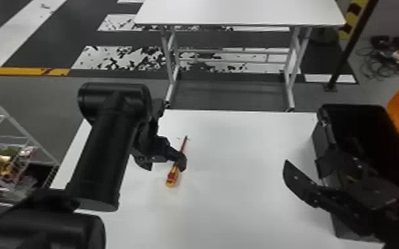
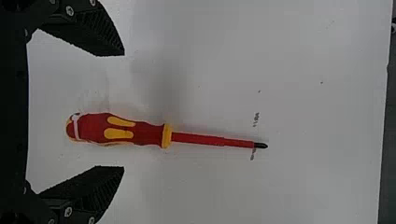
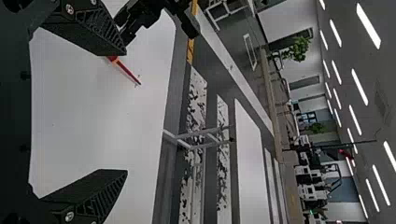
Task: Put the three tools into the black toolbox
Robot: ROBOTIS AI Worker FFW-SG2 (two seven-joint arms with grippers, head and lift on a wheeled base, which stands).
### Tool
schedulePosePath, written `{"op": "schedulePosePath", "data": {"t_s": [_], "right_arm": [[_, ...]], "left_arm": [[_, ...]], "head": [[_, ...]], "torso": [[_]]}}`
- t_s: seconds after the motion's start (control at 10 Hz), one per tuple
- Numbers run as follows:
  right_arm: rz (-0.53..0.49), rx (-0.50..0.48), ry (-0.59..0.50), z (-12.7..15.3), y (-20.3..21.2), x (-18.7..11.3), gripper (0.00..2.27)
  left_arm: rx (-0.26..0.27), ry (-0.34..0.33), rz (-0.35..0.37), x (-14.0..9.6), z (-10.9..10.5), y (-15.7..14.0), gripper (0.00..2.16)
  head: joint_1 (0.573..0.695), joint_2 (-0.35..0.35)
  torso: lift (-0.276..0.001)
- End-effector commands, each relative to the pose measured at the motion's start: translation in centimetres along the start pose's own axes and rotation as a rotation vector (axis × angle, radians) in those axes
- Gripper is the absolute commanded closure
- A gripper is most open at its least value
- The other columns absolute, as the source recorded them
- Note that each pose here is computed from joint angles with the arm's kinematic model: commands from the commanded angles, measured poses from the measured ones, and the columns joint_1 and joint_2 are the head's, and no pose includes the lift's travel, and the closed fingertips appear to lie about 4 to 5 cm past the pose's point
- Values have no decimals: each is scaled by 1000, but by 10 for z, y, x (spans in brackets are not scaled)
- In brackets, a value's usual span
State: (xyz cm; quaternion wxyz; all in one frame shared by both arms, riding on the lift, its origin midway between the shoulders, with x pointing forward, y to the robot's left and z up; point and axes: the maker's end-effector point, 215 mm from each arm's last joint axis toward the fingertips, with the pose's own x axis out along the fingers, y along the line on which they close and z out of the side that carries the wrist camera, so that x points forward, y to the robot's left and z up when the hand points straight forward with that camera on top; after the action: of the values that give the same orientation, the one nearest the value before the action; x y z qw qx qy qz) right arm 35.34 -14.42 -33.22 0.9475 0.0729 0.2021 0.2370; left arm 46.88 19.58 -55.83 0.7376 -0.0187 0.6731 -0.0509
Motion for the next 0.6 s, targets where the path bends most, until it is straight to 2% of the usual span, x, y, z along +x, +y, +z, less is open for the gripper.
{"op": "schedulePosePath", "data": {"t_s": [0.0,0.2,0.5], "right_arm": [[1,-2,-5,2,0,-1,103],[2,-2,-10,3,0,-1,103],[11,9,-27,7,0,-4,103]], "left_arm": [[-2,41,-15,8,-12,-6,137],[-6,76,-16,15,-24,-5,137],[-9,92,-11,18,-28,-3,147]], "head": [[695,73],[695,68],[695,70]], "torso": [[-51],[-51],[-51]]}}
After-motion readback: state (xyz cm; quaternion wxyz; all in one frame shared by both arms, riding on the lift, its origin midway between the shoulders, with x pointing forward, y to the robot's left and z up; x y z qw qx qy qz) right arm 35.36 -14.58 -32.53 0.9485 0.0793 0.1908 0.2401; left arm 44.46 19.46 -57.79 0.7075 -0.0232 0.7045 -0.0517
